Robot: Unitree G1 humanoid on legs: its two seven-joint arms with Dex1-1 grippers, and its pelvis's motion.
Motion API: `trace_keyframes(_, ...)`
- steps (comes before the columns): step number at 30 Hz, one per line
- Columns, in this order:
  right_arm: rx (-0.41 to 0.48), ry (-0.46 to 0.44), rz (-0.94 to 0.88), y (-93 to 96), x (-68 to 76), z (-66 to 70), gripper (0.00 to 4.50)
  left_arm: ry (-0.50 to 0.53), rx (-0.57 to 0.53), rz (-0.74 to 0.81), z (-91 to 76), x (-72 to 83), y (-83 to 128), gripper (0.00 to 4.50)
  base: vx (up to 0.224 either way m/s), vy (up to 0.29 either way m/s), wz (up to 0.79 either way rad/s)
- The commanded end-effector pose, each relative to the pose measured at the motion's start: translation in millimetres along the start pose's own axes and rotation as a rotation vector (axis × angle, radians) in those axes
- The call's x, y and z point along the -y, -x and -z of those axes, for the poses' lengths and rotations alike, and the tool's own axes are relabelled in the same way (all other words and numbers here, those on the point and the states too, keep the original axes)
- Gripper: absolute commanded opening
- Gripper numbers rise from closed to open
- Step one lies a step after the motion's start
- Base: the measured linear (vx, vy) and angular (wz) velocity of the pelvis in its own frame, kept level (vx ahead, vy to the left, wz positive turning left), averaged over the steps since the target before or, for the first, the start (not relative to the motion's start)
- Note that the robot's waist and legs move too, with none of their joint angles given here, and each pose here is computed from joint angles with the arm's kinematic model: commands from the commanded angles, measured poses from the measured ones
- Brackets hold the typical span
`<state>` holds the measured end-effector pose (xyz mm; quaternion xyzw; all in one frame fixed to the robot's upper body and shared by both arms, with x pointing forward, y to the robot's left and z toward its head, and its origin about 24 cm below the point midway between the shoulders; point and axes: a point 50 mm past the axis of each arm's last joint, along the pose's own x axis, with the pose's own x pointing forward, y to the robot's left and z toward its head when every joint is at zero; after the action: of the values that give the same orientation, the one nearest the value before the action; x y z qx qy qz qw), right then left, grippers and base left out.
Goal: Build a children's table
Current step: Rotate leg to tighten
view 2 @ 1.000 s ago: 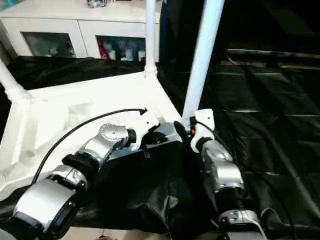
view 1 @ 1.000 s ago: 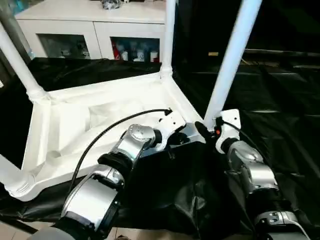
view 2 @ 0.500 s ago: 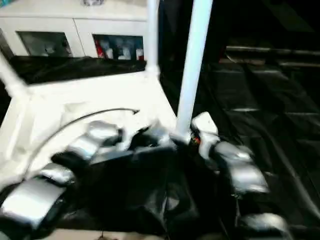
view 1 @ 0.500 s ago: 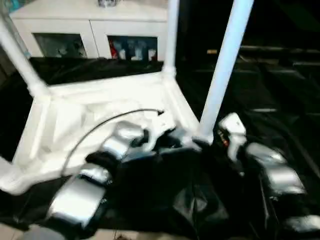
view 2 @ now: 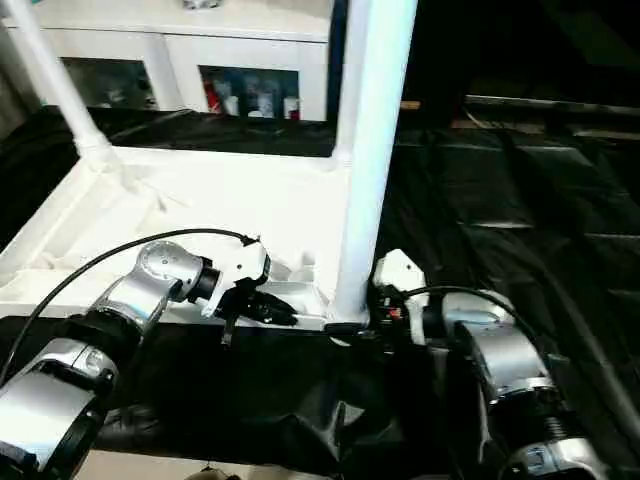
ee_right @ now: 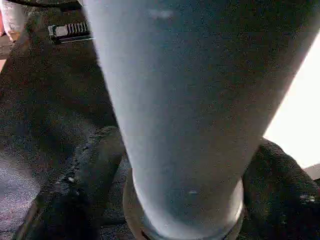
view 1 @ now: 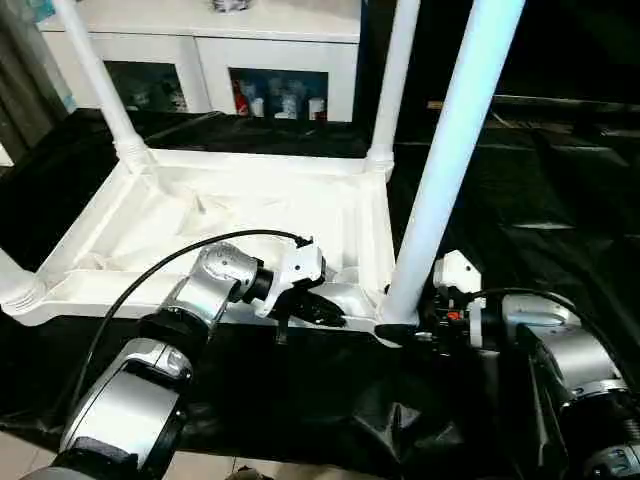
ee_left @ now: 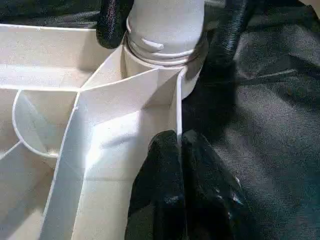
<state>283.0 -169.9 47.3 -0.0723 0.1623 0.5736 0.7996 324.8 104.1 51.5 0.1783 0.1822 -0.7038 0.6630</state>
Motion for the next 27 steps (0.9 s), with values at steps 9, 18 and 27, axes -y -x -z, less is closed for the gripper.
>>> trace_keyframes(9, -0.010, -0.039, 0.005, -7.6, -7.1, 7.6, 2.70, -0.019, 0.035, -0.051, -6.9, -2.6, -1, 0.00, 0.000, 0.000, 0.00)
trace_keyframes(18, 0.032, -0.272, 0.531, -33.9, 8.3, 32.3, 2.62, 0.063, 0.041, -0.376, -15.6, -23.6, -27, 0.00, 0.000, 0.000, 0.00)
trace_keyframes(27, 0.040, -0.305, 0.647, -72.3, 12.9, 19.8, 2.97, 0.102, 0.094, -0.423, -39.6, -24.5, -68, 0.00, 0.000, 0.000, 0.00)
